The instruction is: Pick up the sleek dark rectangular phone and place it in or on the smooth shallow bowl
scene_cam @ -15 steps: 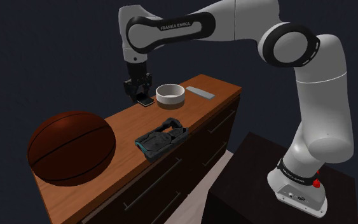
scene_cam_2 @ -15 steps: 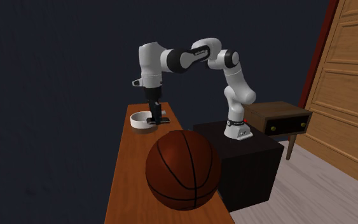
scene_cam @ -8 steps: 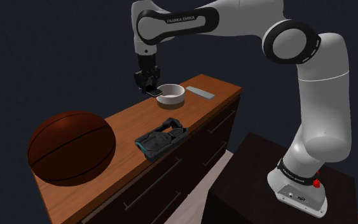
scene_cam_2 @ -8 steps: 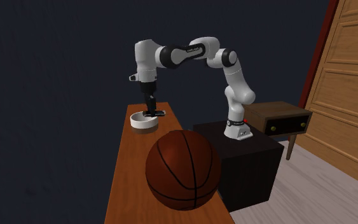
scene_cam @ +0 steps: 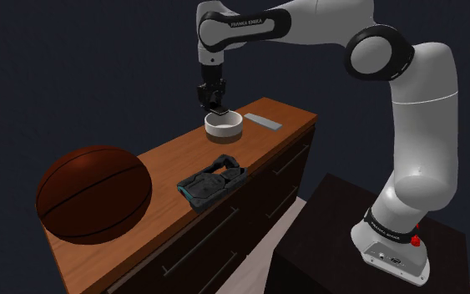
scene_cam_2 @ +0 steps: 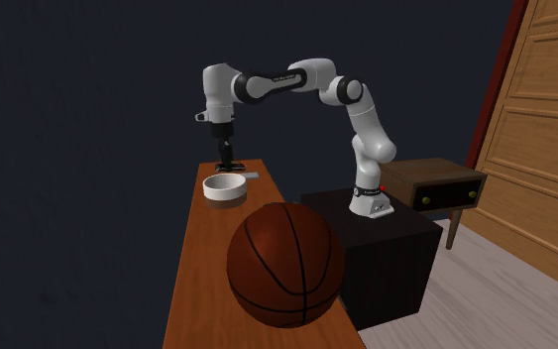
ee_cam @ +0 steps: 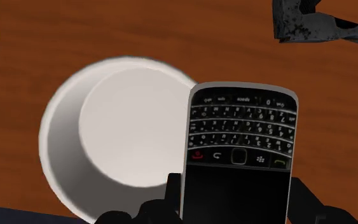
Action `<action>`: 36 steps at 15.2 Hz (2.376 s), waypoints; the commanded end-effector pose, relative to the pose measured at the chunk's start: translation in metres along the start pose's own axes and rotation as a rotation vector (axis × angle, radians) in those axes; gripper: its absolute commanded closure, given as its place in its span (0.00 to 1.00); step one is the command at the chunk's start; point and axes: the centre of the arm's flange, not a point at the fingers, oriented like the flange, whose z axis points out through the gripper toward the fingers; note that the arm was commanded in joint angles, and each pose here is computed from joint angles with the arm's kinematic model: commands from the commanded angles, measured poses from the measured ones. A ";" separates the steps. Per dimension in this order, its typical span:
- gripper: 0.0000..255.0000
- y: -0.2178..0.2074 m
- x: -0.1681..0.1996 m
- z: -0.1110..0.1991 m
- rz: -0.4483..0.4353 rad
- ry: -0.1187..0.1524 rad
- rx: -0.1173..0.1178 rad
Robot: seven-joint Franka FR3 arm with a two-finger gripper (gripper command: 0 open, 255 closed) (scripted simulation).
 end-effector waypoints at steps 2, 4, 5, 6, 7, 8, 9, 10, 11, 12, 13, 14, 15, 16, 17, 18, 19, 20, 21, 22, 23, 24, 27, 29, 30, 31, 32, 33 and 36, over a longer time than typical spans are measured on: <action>1.00 0.036 0.006 -0.005 -0.002 0.000 0.000; 1.00 0.062 0.009 -0.007 -0.002 0.000 0.000; 1.00 0.074 0.010 -0.008 -0.002 0.000 0.000; 1.00 0.074 0.010 -0.003 -0.002 0.000 0.000; 1.00 0.074 0.010 0.003 -0.002 0.000 0.000; 1.00 0.075 0.010 0.008 -0.002 0.000 0.000; 1.00 0.075 0.010 0.013 -0.002 0.000 0.000; 1.00 0.075 0.011 0.018 -0.002 0.000 0.000; 1.00 0.076 0.011 0.024 -0.002 0.000 0.000; 1.00 0.076 0.011 0.029 -0.002 0.000 0.000; 1.00 0.076 0.011 0.034 -0.002 0.000 0.000; 1.00 0.076 0.011 0.040 -0.002 0.000 0.000; 1.00 0.077 0.011 0.045 -0.002 0.000 0.000; 1.00 0.077 0.011 0.050 -0.002 0.000 0.000; 1.00 0.077 0.012 0.055 -0.002 0.000 0.000; 1.00 0.078 0.012 0.061 -0.002 0.000 0.000; 1.00 0.078 0.012 0.068 -0.002 0.000 0.000; 1.00 0.078 0.012 0.068 -0.002 0.000 0.000; 1.00 0.078 0.012 0.068 -0.002 0.000 0.000; 1.00 0.078 0.012 0.068 -0.002 0.000 0.000; 1.00 0.078 0.012 0.068 -0.002 0.000 0.000; 1.00 0.078 0.012 0.068 -0.002 0.000 0.000; 1.00 0.078 0.012 0.068 -0.002 0.000 0.000; 0.00 0.078 0.012 0.068 -0.002 0.000 0.000; 0.00 0.078 0.012 0.068 -0.002 0.000 0.000; 0.00 0.078 0.012 0.068 -0.002 0.000 0.000; 0.00 0.078 0.012 0.068 -0.002 0.000 0.000; 0.00 0.078 0.012 0.068 -0.002 0.000 0.000; 0.00 0.078 0.012 0.028 -0.002 0.000 0.000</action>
